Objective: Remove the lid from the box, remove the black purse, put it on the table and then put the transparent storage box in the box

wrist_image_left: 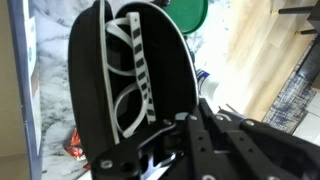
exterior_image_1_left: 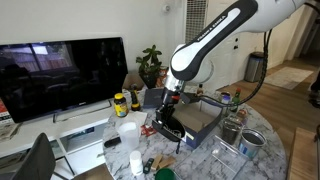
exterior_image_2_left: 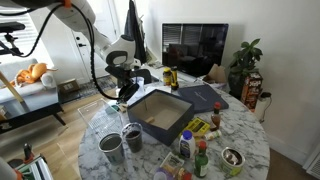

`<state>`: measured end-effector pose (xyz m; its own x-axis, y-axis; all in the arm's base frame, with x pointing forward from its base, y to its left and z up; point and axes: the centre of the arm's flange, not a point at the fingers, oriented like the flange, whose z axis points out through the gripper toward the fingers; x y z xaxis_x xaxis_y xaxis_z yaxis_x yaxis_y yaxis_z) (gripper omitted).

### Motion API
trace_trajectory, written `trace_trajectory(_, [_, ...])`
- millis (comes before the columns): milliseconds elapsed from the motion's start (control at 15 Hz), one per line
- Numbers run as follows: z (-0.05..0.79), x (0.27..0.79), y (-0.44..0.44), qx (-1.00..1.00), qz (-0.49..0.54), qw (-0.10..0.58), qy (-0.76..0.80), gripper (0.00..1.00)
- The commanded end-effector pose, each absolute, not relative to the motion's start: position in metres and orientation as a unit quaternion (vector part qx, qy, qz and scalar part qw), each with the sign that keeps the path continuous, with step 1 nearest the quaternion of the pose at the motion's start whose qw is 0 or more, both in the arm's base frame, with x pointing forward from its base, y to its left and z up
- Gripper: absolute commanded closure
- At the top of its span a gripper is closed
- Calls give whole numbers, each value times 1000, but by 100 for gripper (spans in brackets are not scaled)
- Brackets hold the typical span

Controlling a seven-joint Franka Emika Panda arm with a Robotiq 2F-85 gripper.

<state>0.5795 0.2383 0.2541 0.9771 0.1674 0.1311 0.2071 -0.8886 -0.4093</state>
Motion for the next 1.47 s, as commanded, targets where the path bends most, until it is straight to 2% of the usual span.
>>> trace_trajectory(0, [218,597,232,-962,-51,249,-98,99])
trace_trajectory(400, [177,605,226,-959,-49,265,-82,99])
trace_trajectory(467, [175,605,226,-959,-50,268,-80,70])
trace_trajectory(533, [179,603,227,-958,-50,271,-76,69])
trace_trajectory(867, [235,584,214,-961,-62,260,-75,34])
trace_trajectory(1133, [268,550,155,-979,-26,198,-35,3])
trace_trajectory(1400, [274,503,90,-986,51,159,6,0])
